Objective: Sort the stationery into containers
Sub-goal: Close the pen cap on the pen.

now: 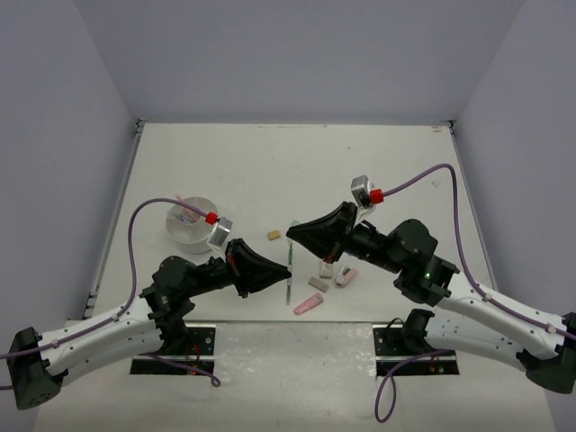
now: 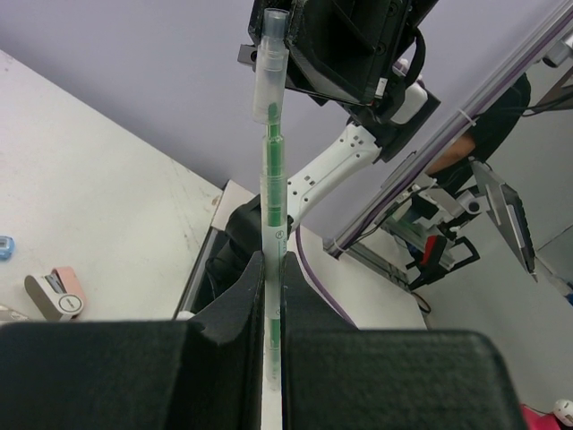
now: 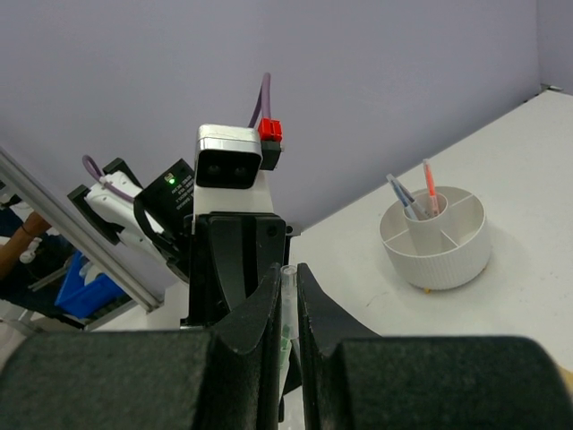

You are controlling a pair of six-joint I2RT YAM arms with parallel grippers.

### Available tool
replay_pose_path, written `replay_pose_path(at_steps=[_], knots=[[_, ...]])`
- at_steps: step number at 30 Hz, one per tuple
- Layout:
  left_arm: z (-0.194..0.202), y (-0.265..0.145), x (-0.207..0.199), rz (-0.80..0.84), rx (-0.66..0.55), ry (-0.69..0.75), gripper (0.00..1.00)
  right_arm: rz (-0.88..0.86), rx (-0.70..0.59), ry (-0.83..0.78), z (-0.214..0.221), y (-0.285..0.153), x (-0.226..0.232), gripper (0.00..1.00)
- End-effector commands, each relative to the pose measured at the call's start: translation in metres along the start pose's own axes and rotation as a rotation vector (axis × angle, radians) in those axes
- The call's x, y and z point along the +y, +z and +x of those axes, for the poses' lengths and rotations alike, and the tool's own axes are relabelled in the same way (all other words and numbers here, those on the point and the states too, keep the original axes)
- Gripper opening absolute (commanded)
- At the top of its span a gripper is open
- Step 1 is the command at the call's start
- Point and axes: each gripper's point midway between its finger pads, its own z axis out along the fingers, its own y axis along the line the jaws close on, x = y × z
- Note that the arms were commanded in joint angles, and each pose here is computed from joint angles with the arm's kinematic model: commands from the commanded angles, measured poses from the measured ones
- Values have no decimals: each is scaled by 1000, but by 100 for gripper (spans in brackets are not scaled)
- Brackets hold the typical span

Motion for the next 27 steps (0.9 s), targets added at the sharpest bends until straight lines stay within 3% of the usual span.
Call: replay_pose_path(at_steps=[1, 7, 16, 23, 27], knots=[[-32, 4, -19, 42, -96, 77, 0, -45, 7, 29, 9, -2, 6, 0], [-37, 7, -20, 42, -114, 83, 0, -59, -49, 99, 12, -3, 4, 0], [-43, 9, -19, 36, -138, 102, 0, -49, -16, 97, 23, -2, 0, 0], [-49, 10, -11, -29, -132, 164, 0, -51, -11, 96, 26, -3, -1, 10], [-46, 11, -7, -43, -118, 162, 0, -51, -18, 89, 24, -5, -1, 10]])
